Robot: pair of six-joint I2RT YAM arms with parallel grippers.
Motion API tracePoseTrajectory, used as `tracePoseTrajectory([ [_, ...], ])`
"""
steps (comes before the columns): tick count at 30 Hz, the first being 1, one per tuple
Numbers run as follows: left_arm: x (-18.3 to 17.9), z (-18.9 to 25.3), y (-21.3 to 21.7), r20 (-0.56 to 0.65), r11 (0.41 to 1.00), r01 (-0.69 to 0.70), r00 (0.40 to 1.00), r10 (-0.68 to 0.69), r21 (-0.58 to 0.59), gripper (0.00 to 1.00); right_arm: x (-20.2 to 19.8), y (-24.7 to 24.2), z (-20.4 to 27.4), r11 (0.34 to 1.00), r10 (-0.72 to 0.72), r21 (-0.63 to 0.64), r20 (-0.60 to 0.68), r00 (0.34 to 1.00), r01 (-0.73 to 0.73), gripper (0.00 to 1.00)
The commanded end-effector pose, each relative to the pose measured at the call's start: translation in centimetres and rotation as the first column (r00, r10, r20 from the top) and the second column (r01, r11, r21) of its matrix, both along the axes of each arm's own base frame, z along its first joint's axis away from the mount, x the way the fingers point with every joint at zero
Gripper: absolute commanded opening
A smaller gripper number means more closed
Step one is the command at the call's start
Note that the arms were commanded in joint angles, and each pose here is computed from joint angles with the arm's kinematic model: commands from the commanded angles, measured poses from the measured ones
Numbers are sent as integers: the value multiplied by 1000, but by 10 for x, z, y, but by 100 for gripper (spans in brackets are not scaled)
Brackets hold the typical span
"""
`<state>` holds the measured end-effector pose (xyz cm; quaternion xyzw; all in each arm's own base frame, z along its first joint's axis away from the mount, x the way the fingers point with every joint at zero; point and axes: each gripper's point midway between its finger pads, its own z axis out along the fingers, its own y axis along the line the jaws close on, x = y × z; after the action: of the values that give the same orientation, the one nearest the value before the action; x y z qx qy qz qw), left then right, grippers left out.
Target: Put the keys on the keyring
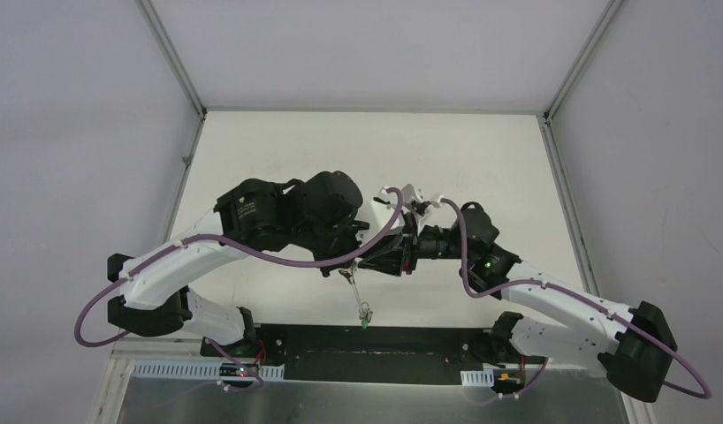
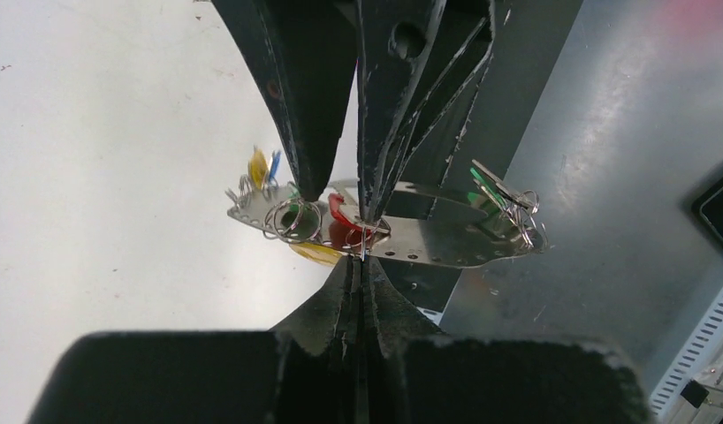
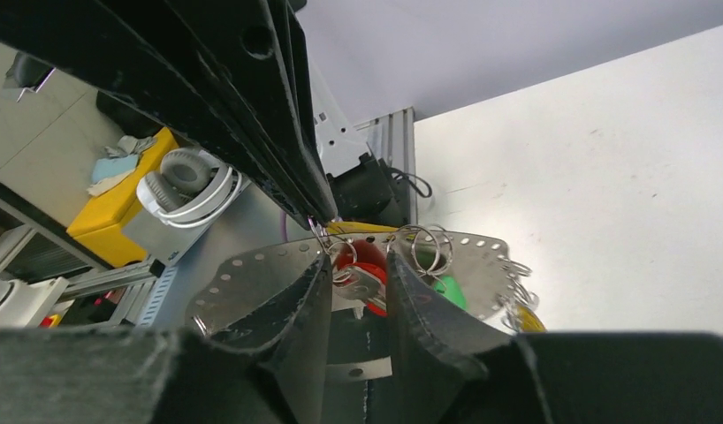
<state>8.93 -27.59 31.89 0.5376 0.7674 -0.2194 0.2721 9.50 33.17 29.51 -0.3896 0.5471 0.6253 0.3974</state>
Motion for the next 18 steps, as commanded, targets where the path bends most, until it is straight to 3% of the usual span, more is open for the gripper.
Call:
tracePoseTrajectory([
  [1, -4, 15, -5, 21, 998, 44, 999, -42, -53, 0, -12, 6, 24, 996, 63, 66, 58, 996, -67, 31],
  [13, -4, 12, -8, 24, 997, 51, 998, -50, -58, 0, -22, 5, 33, 990, 95, 97, 104, 990, -106, 40],
  [16, -3, 12, -9, 23, 997, 49, 999, -47, -63, 0, -26, 6, 33, 988, 115, 96, 105, 988, -125, 35],
  [18, -4, 12, -10, 22, 997, 50, 999, -49, -67, 0, -26, 8, 33, 987, 122, 95, 101, 987, -132, 28],
])
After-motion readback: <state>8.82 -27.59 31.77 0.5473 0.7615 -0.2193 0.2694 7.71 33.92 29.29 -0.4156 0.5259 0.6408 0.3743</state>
